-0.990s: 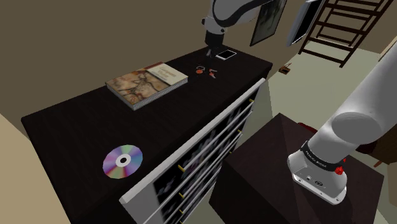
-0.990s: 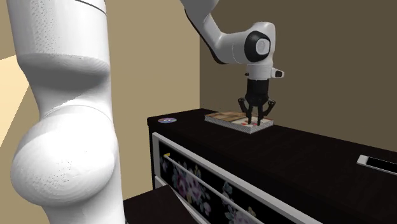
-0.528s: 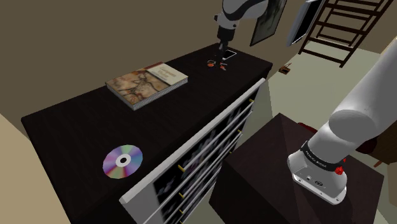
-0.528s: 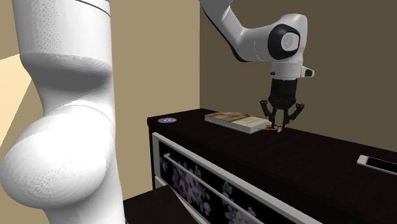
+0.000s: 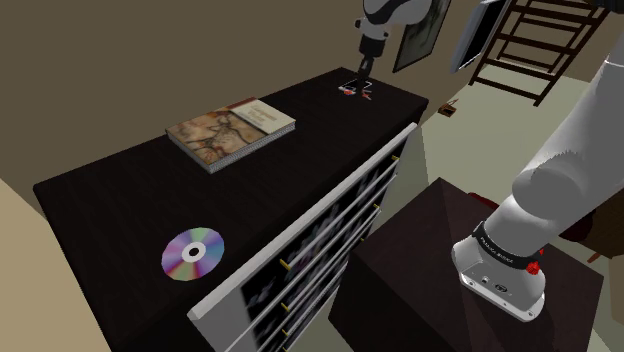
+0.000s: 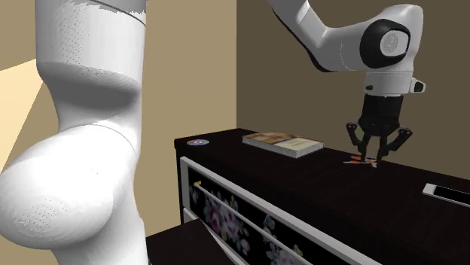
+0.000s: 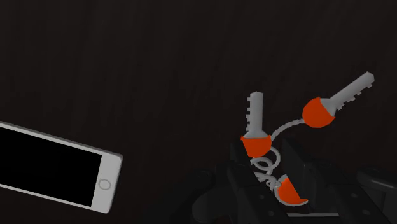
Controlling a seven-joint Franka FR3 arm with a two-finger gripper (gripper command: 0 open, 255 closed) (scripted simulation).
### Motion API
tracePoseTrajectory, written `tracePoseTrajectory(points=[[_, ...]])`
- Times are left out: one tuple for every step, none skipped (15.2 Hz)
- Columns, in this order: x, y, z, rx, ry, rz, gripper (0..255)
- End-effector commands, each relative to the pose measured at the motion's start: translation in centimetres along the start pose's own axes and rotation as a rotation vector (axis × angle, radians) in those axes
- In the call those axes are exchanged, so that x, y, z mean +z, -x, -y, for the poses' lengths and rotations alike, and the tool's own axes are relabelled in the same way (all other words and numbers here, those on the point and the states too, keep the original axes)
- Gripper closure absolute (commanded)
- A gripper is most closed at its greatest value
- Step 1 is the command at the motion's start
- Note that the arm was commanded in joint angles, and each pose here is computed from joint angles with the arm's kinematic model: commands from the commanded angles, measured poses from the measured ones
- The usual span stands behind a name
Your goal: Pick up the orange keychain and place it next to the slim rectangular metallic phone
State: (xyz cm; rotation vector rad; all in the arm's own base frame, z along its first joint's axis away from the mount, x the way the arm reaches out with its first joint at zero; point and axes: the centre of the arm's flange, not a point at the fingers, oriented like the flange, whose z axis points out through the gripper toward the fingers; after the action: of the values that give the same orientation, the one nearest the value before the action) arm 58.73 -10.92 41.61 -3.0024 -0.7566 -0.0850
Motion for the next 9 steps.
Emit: tracePoseTrajectory(points=[[-0.1, 0.7, -2.4, -0.001, 0.000, 0.000, 255], [-0.2, 1.1, -3.7, -0.001, 0.000, 0.000, 255], [-0.2, 1.6, -5.0, -0.001, 0.000, 0.000, 255], [-0.3, 2.0, -6.2, -0.001, 0.000, 0.000, 255], [-0.4, 2.4, -7.5, -0.001, 0.000, 0.000, 255], [-0.5, 2.8, -8.7, -0.001, 0.000, 0.000, 255], [-0.5, 3.2, -10.0, -0.001, 0.000, 0.000, 255], [-0.6, 3.6, -11.2, -0.001, 0.000, 0.000, 255], [-0.7, 4.0, -12.5, -0.001, 0.000, 0.000, 255]])
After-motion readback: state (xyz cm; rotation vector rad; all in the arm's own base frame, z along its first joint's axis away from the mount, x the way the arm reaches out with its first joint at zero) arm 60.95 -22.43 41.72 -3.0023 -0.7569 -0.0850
